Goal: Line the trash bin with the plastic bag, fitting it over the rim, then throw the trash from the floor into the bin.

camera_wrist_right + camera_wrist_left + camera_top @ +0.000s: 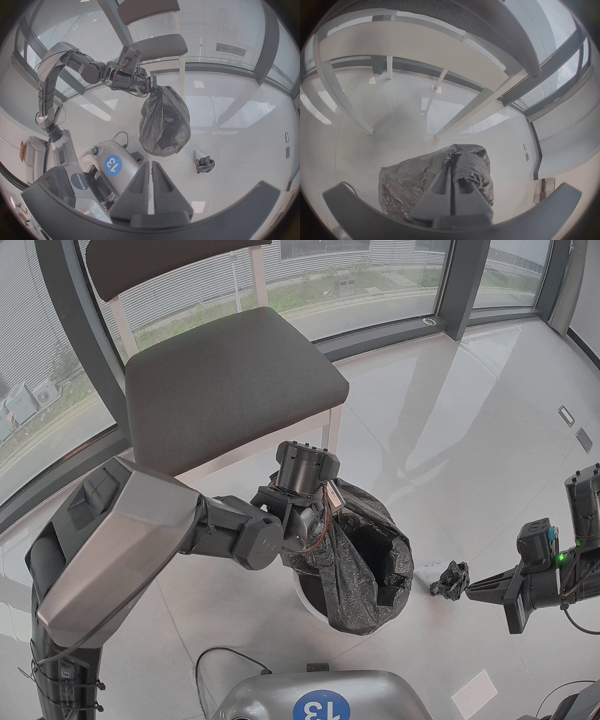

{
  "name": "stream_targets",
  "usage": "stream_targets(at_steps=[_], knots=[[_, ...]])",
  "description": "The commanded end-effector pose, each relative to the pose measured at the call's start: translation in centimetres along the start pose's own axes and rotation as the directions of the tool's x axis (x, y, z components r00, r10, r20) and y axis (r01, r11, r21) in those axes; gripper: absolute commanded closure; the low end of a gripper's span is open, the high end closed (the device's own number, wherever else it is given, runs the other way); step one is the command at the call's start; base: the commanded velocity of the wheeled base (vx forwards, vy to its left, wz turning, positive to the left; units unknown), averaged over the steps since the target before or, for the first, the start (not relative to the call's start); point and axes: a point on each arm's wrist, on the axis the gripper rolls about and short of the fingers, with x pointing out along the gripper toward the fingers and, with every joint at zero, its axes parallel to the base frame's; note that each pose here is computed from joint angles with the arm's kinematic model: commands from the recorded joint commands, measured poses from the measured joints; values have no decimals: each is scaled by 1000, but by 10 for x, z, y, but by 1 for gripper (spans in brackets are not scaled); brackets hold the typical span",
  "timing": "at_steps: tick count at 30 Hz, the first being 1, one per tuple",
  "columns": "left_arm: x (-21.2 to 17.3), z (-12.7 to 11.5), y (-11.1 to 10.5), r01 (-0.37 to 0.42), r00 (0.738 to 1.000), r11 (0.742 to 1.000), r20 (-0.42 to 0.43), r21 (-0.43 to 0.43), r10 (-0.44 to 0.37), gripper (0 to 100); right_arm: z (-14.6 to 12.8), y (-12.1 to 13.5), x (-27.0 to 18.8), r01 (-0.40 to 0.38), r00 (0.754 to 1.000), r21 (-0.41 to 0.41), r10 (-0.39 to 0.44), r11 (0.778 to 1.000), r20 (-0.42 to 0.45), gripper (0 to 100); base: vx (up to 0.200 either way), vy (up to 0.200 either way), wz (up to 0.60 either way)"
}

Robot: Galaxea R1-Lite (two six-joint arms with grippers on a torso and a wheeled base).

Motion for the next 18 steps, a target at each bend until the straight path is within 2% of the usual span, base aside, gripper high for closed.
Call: stream_targets(at_steps=[1,6,14,18], knots=[[-5,3,-3,8,1000,1000,5,-2,-8,100,0,0,0,-1,1000,-2,1,1000,0,100,0,0,0],[-16,3,-14,36,999,999,2,2,-36,100,0,0,0,-3,1000,-3,3,1000,-1,100,0,0,0],[-18,-4,-11,25,1000,999,-18,22,-25,100,0,0,0,-4,1000,-3,4,1000,1,100,0,0,0],[-20,-3,-11,25,1000,997,-17,76,-24,100,1,0,1,-4,1000,-2,4,1000,1,100,0,0,0]])
